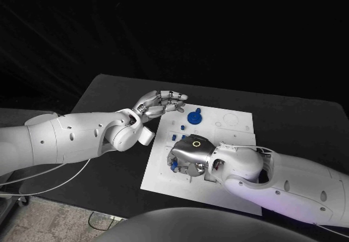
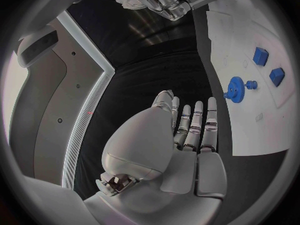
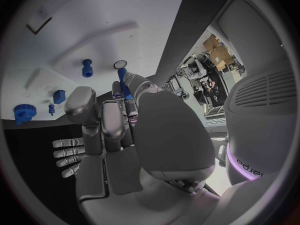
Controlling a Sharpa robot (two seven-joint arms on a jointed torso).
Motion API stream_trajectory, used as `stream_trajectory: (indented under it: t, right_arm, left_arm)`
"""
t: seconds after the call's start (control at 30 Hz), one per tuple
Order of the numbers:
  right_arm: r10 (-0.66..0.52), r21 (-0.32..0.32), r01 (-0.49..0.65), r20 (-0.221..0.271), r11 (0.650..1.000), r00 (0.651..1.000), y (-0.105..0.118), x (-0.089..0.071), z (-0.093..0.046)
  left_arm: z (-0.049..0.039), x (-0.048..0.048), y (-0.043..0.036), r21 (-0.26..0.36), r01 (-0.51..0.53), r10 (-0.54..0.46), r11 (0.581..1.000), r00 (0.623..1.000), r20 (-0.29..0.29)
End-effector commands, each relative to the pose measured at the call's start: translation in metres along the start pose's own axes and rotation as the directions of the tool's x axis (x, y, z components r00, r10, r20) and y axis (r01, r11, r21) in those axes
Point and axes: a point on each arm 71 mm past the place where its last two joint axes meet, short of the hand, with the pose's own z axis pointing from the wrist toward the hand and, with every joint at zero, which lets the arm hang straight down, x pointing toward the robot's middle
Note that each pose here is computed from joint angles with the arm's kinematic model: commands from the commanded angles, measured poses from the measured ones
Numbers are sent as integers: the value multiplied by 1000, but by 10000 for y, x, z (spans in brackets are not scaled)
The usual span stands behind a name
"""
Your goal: Assemble the parts on the task board
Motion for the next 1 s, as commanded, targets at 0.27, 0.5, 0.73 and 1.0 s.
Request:
stream_trajectory:
  t: [0.27,0.5,0.73,1.0]
  right_arm:
    - [-69,-17,69,-20,997,997,-4,41,-34]
    - [-78,-13,78,-40,997,996,-13,58,-46]
    - [-74,-7,74,-55,997,996,-25,71,-58]
    - [-61,-3,61,-64,998,996,-32,84,-47]
  left_arm:
    - [7,17,-6,6,21,-21,1000,1000,-20]
    - [11,24,-4,4,23,-23,1000,999,-23]
    - [13,25,-2,1,24,-24,1000,999,-25]
    - [19,29,0,0,26,-26,1000,999,-28]
